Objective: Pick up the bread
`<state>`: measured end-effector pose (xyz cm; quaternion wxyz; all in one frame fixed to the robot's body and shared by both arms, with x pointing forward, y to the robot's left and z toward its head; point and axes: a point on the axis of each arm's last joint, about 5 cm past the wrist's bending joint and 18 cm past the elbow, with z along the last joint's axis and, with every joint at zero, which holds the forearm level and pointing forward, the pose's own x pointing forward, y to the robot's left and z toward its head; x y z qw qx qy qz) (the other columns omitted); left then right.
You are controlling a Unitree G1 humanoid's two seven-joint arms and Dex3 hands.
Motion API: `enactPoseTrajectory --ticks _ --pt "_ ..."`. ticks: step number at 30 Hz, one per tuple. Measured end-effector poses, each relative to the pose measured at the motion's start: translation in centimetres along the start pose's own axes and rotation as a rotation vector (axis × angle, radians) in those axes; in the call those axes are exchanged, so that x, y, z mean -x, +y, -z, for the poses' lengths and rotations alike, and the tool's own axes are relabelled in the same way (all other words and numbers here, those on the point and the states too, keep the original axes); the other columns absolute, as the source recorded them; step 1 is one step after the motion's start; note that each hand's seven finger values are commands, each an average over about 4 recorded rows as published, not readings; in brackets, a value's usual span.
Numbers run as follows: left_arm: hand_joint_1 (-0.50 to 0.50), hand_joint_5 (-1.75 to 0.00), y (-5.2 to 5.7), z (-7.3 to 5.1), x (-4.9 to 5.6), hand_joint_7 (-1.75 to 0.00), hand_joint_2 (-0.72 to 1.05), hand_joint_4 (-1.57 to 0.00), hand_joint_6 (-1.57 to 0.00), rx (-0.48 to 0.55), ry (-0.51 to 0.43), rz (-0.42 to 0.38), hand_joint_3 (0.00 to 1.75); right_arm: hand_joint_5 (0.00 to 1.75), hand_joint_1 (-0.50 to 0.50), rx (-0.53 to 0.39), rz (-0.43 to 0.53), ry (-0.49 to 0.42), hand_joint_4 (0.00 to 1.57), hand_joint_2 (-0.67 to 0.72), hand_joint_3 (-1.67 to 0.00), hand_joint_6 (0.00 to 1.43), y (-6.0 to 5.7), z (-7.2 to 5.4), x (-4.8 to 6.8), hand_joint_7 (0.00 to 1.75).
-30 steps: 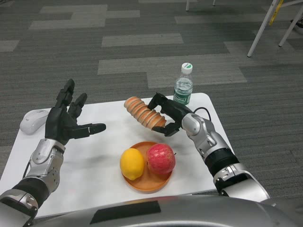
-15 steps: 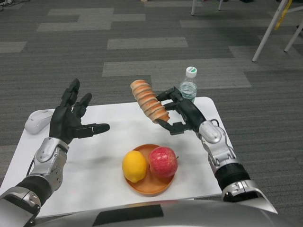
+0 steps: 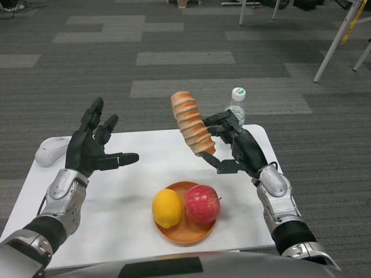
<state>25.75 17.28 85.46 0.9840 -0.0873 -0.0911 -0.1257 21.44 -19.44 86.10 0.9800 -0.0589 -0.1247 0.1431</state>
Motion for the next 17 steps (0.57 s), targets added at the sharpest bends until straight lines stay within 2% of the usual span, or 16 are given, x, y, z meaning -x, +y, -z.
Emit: enactPoseTrajectory --ticks 4,6,12,17 --pt "0.50 -0.41 0.0 0.0 0.0 0.00 0.52 0.00 0.00 0.001 -0.004 0.002 0.04 0.97 -0.33 0.005 0.037 -0.034 0.06 -0.60 -0.63 0.37 -0.6 -0.3 0.8 1.40" --pt "0.50 -0.41 -0.1 -0.1 -0.1 0.00 0.52 0.00 0.00 0.002 -0.006 0.003 0.09 0.97 -0.33 0.010 0.052 -0.050 0.06 -0.60 -0.63 0.39 -0.9 -0.5 0.9 1.40" --pt "0.50 -0.41 -0.1 -0.1 -0.1 0.00 0.52 0.00 0.00 0.005 -0.012 0.005 0.07 0.97 -0.33 0.033 0.061 -0.099 0.06 -0.60 -0.63 0.40 -1.3 -1.3 1.2 1.40" --pt "0.50 -0.41 -0.4 -0.4 -0.4 0.00 0.52 0.00 0.00 0.013 -0.034 0.016 0.09 0.97 -0.35 0.054 0.068 -0.108 0.06 -0.60 -0.63 0.40 -1.6 -1.7 2.3 1.40"
